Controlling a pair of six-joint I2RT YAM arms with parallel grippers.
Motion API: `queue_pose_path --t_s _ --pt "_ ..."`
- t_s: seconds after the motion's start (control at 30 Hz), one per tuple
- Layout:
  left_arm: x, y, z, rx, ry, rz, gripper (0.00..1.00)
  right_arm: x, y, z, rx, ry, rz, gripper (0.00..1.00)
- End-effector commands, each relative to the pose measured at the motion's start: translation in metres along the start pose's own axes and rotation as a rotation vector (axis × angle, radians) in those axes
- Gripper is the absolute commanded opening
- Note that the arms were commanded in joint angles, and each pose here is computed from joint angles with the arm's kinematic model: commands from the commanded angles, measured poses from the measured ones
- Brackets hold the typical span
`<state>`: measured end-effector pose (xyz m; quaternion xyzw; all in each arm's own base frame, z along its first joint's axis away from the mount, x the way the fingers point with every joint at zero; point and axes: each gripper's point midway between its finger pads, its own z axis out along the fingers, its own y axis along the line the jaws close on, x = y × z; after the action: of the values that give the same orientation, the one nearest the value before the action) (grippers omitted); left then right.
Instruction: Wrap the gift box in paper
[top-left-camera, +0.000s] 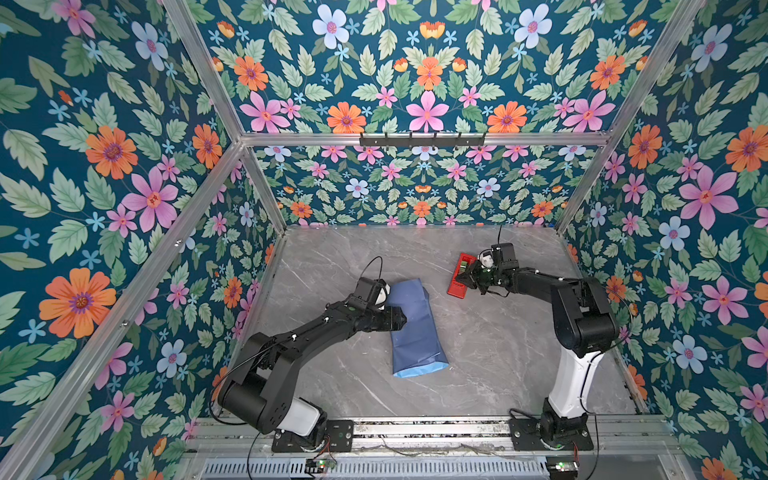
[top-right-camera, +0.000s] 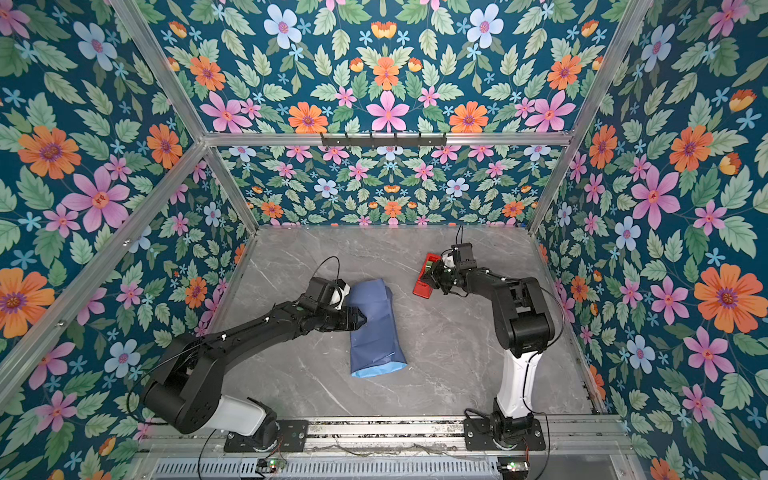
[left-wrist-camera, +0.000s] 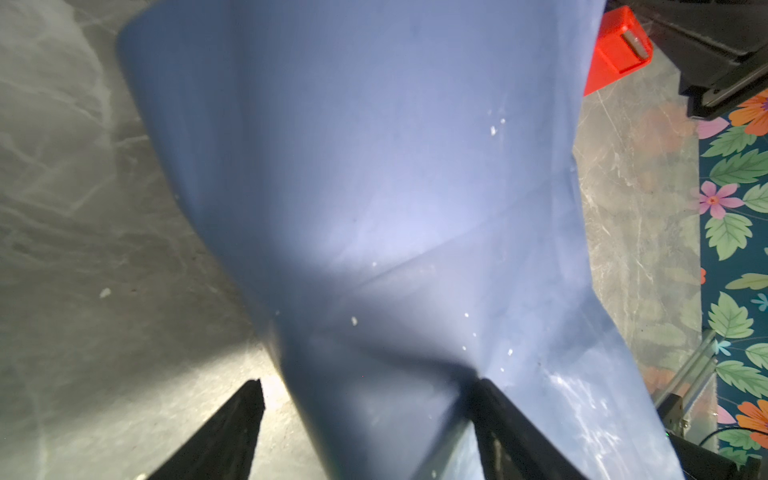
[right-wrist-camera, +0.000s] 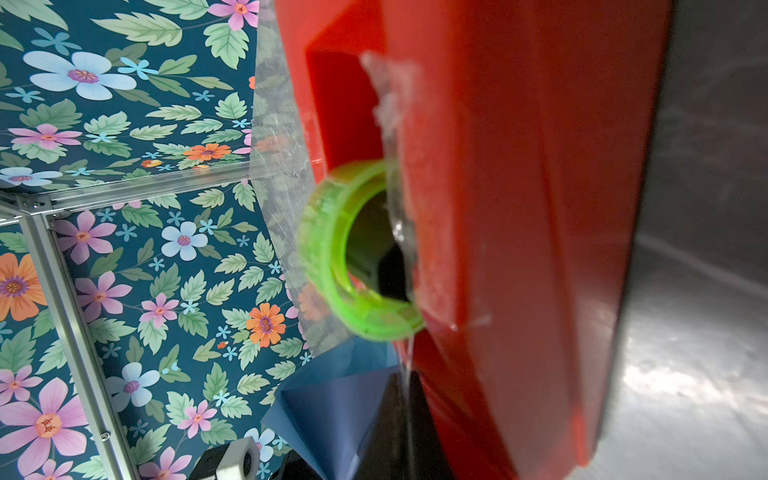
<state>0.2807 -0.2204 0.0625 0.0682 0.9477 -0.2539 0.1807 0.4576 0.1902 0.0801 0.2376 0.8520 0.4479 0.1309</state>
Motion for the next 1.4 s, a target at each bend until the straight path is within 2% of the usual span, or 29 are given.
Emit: queue_pose_path --t_s 0.0,0.53,0.83,1.07,1.37 --pt "0.037 0.039 0.001 -0.174 0.126 -0.014 0.8 -0.005 0.015 -0.003 -0.054 -0.025 -0.01 0.0" --pt "0.038 0.039 0.003 -0.173 0.133 -0.011 0.8 0.004 0.039 -0.019 -0.148 -0.027 -0.01 0.0" --pt "0.037 0.039 0.004 -0.173 0.131 -0.011 0.8 0.032 0.035 -0.024 -0.139 -0.007 -0.017 0.0" --pt "0.037 0.039 0.003 -0.171 0.13 -0.01 0.8 0.056 0.021 -0.019 -0.1 0.0 -0.014 0.0" --pt "0.038 0.039 0.004 -0.168 0.133 -0.009 0.8 0.06 -0.008 -0.01 -0.031 0.0 0.009 0.0"
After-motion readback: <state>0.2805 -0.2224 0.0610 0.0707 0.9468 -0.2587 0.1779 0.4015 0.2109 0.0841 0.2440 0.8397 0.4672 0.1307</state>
